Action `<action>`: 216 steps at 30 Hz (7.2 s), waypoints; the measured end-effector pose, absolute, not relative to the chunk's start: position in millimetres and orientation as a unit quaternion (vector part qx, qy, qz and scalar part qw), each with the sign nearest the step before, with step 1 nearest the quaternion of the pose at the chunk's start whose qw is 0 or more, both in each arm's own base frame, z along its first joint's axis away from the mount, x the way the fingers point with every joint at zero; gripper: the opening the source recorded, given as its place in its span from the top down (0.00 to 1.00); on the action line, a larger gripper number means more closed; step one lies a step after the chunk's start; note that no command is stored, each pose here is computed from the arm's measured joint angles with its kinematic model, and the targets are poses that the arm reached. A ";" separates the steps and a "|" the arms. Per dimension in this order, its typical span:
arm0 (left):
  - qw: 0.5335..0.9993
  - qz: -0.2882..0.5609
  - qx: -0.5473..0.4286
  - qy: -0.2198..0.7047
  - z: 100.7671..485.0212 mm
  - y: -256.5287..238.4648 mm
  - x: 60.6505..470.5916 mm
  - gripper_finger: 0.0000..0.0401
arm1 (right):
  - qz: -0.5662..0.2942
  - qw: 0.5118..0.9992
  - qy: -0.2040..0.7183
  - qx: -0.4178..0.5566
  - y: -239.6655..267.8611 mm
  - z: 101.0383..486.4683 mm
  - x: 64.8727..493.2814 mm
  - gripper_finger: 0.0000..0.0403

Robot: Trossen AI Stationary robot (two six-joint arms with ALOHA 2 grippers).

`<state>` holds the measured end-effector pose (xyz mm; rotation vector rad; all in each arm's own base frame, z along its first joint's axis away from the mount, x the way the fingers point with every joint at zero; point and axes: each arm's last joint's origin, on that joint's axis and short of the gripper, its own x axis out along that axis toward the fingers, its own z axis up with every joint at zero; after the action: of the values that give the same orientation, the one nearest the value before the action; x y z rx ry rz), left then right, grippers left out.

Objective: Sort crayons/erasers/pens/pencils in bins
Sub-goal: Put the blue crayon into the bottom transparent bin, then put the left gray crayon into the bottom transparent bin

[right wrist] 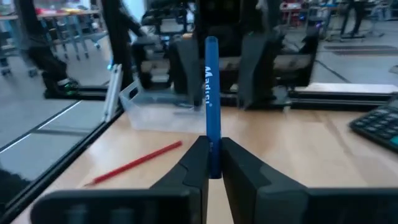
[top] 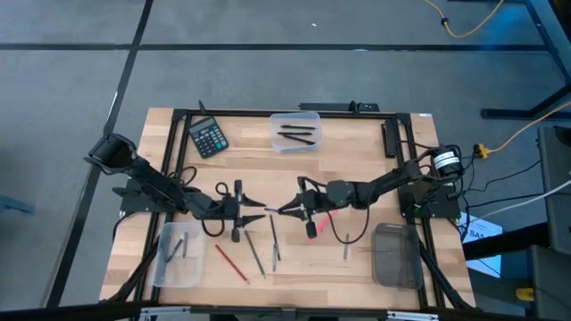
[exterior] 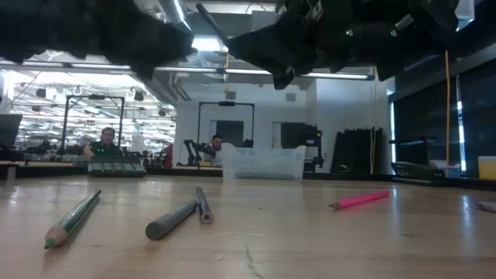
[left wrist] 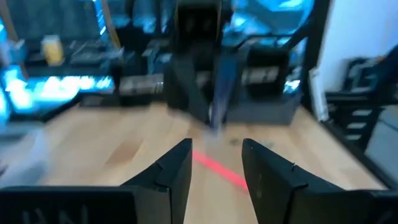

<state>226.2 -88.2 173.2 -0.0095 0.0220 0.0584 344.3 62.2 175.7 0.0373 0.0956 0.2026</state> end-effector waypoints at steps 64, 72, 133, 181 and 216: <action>0.808 0.044 -0.285 0.513 287.2 -142.4 158.9 0.98 | -0.013 0.988 0.125 0.085 80.2 160.6 346.6 0.64; 0.685 0.101 -0.344 0.634 262.5 -161.5 118.0 0.98 | -0.018 0.984 0.140 0.105 80.1 157.5 345.7 0.64; 0.827 0.109 -0.211 0.510 236.1 -130.1 149.6 0.75 | 0.272 0.812 0.492 -0.154 121.1 125.0 455.4 0.92; 0.967 0.015 0.132 0.216 237.3 -176.3 220.5 0.75 | 0.296 0.955 -0.031 0.004 80.0 137.2 416.5 0.90; 0.942 -0.011 -0.040 0.333 249.9 -151.5 184.8 0.97 | 0.095 0.990 0.091 0.043 68.4 114.1 420.1 0.69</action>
<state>184.8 -151.5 249.9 -0.0810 0.6783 -0.0233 420.1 68.4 114.1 0.0867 0.1834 0.1915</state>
